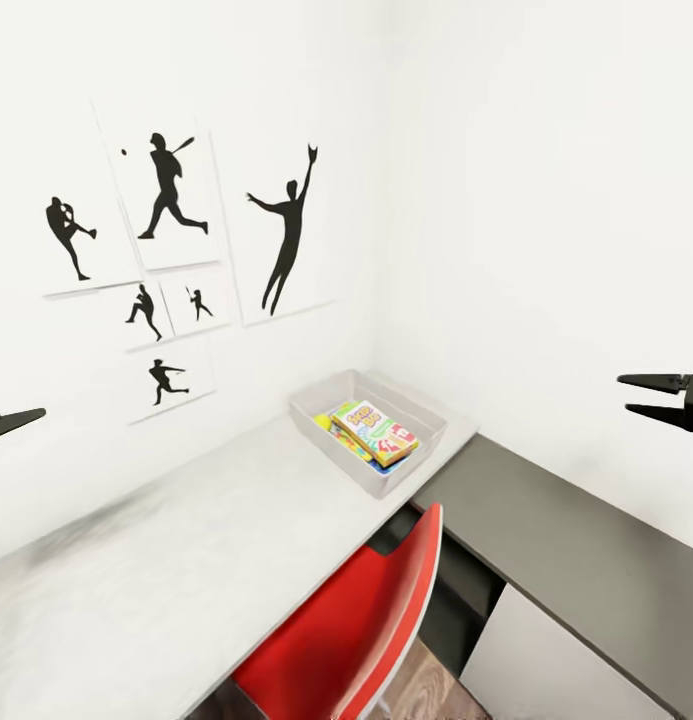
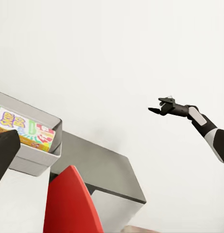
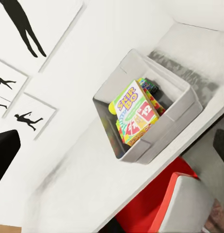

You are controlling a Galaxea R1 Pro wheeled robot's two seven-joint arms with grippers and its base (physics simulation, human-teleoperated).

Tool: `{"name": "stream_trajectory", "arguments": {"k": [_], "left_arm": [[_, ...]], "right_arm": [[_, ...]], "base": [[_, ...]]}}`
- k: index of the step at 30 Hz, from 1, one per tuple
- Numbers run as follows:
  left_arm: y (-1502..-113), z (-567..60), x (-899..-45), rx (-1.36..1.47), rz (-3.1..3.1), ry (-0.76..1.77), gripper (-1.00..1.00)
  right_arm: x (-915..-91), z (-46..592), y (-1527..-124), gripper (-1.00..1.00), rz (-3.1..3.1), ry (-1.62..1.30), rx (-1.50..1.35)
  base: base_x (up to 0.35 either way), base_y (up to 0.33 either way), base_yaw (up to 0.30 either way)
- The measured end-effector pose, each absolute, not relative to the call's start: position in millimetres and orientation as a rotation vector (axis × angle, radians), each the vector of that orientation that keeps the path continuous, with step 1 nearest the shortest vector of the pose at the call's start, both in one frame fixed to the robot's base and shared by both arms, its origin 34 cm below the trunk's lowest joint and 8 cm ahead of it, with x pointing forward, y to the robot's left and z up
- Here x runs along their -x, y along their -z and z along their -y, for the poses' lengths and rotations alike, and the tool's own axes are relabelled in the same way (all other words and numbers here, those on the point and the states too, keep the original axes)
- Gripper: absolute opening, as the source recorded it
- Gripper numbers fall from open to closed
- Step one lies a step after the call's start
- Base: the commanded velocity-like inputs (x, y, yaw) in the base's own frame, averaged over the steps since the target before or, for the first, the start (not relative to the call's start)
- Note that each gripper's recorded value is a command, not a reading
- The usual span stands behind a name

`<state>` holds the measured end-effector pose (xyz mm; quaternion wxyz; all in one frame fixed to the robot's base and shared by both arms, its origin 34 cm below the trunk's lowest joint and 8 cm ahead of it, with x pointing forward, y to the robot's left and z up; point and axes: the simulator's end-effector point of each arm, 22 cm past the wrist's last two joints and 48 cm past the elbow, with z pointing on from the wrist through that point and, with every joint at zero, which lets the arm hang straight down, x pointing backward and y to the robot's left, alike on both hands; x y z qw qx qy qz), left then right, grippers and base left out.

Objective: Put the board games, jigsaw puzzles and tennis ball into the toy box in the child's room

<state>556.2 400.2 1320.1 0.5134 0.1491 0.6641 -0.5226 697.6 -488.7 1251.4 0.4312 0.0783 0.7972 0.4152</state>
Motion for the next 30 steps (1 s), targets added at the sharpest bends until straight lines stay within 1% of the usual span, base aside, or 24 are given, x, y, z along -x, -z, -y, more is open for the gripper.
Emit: {"name": "stream_trajectory", "arguments": {"k": [6,11,18,30], "left_arm": [[-1323.9,-400.2,-553.5,-0.363,-1.589,1.254,1.0],[-1327.4,-400.1,-551.2,-0.368,-1.581,1.253,1.0],[-1331.4,-400.2,-548.3,-0.373,-1.574,1.248,1.0],[-1338.7,-400.1,-542.6,-0.383,-1.56,1.243,1.0]], "right_arm": [[-695.3,492.7,-1253.2,1.0,-1.982,-1.036,-0.209],[-693.7,493.7,-1256.3,1.0,-1.977,-1.034,-0.209],[-691.2,498.8,-1256.9,1.0,-1.973,-1.032,-0.227],[-686.1,509.1,-1257.0,1.0,-1.963,-1.034,-0.269]], "base": [[-0.045,0.011,-0.21],[-0.153,0.002,-0.21],[-0.265,-0.014,-0.21],[-0.287,-0.079,-0.21]]}}
